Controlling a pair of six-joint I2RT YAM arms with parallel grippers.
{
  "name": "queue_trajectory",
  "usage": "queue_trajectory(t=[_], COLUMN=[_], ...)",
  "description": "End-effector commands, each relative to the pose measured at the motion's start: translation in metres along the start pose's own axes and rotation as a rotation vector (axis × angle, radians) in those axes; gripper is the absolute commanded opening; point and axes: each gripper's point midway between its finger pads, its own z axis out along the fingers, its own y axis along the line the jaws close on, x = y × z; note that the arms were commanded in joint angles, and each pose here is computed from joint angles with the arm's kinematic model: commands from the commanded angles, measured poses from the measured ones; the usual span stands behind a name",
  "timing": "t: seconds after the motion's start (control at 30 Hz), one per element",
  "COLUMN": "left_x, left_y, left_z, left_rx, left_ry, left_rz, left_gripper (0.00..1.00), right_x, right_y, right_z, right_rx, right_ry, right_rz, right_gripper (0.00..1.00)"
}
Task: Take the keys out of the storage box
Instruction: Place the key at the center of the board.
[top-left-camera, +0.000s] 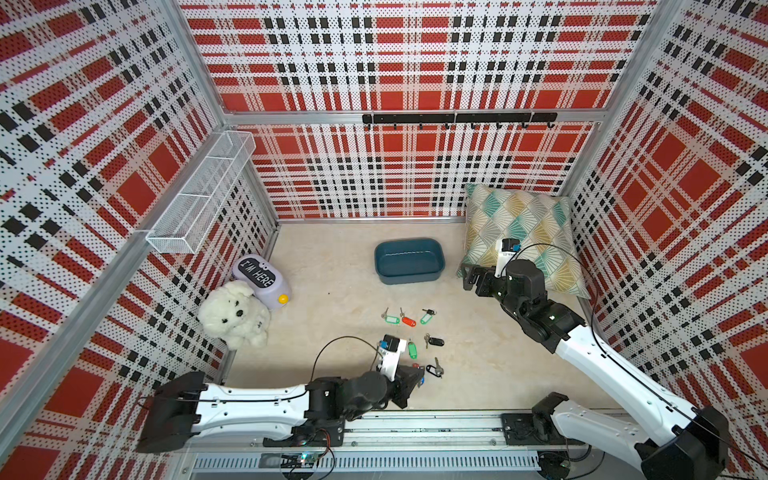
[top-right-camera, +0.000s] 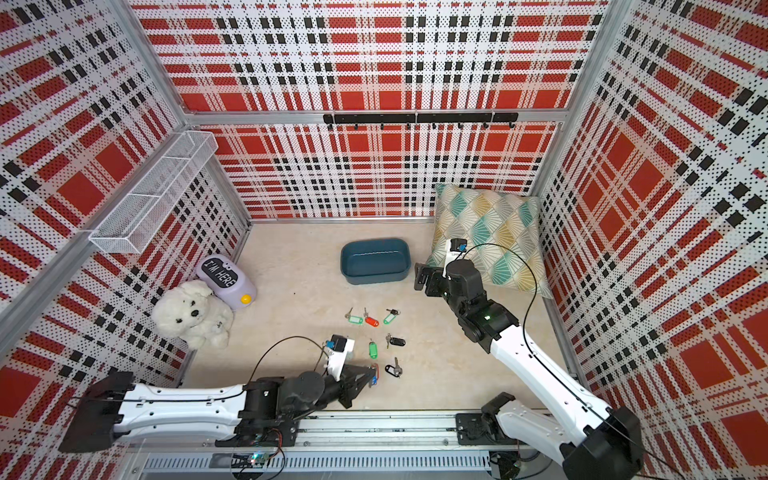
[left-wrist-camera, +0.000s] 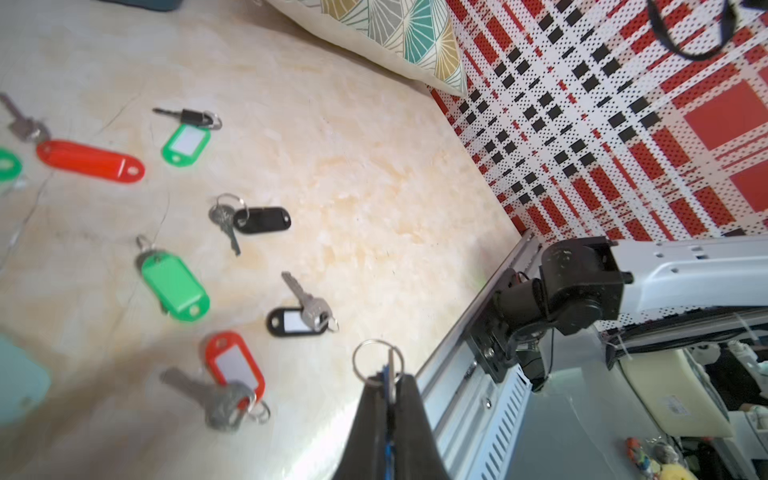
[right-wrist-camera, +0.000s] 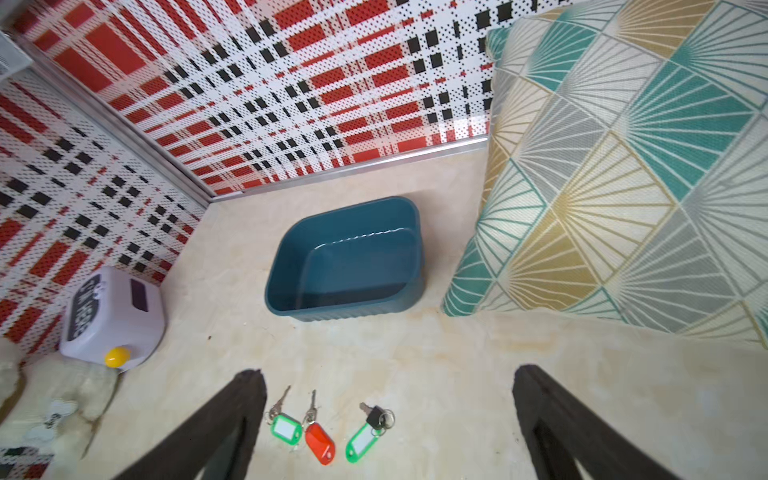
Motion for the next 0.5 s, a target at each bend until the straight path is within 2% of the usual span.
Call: queue_trajectory(t=[0.0, 0.1, 0.27, 0.47], left_x=[0.003, 0.012, 0.013, 0.007], left_y=[0.049, 0.058, 0.096, 0.125], left_z=[-0.013, -0.008, -0.011, -0.005], left_rx=[-0.205, -0.275, -0.511, -0.504], left_ry=[-0.122, -0.096, -0.096, -0.081], left_rz=[-0.119, -0.111, -0.102, -0.181], left_gripper=[0.00, 0.00, 0.00, 0.00], right_x=[-0.001, 0.004, 0.007, 0.008], right_y=[-0.006, -0.008, -0.014, -0.021], right_z=[0.001, 0.000, -0.008, -0.017], right_rx=[0.023, 0.024, 0.033, 0.056], right_ry=[-0.018, -0.012, -0.025, -0.040], right_rz=[-0.017, -0.010, -0.003, -0.001], right_gripper=[1.00, 1.00, 1.00, 1.00])
